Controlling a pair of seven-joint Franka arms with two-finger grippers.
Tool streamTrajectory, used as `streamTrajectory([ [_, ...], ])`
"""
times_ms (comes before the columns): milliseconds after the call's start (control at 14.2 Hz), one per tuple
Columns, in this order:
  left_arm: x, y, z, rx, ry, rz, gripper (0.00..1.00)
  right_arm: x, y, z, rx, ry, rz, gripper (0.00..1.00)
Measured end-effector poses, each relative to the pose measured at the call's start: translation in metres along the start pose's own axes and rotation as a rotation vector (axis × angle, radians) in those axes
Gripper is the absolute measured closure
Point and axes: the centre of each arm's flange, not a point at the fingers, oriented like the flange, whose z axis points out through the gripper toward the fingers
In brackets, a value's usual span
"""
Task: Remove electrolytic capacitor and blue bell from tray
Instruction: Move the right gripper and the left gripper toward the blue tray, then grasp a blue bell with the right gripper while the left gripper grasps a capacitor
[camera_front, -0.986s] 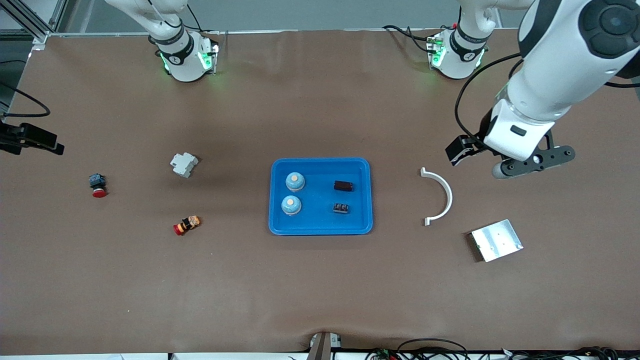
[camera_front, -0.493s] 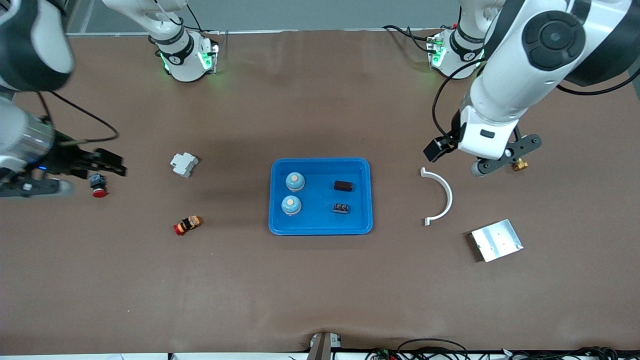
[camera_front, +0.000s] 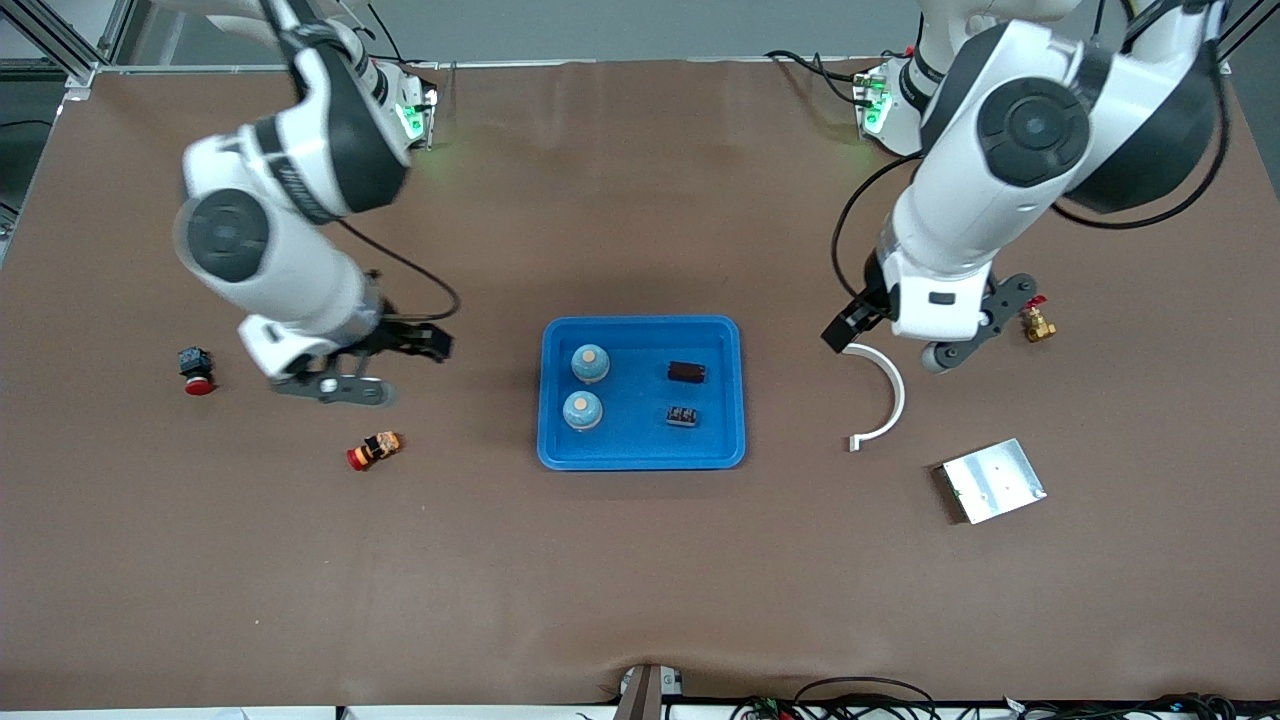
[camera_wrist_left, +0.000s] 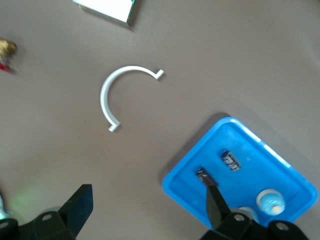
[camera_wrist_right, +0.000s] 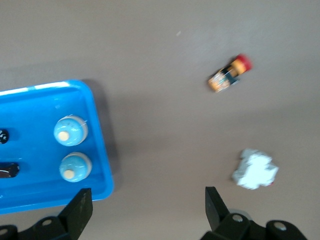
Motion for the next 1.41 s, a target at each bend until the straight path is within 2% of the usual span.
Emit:
streamTrajectory([
  [211,-0.009,0.015,0.021,-0.01,-0.005,-0.056,0.0,-0.02,-0.058,0.041,-0.009,0.006,0.026,0.0],
  [563,-0.022,0.034,0.05,-0.009,-0.016,-0.189,0.0,-0.038,-0.115,0.114,-0.012,0.009,0.005,0.0],
  [1056,-0.034,0.063,0.114,-0.006,-0.04,-0.295,0.0,-0.049,-0.145,0.177,-0.028,0.021,-0.05,0.0],
  [1408,-0.04,0.079,0.153,-0.014,-0.054,-0.366,0.0,-0.063,-0.167,0.207,-0.013,0.039,-0.089,0.0],
])
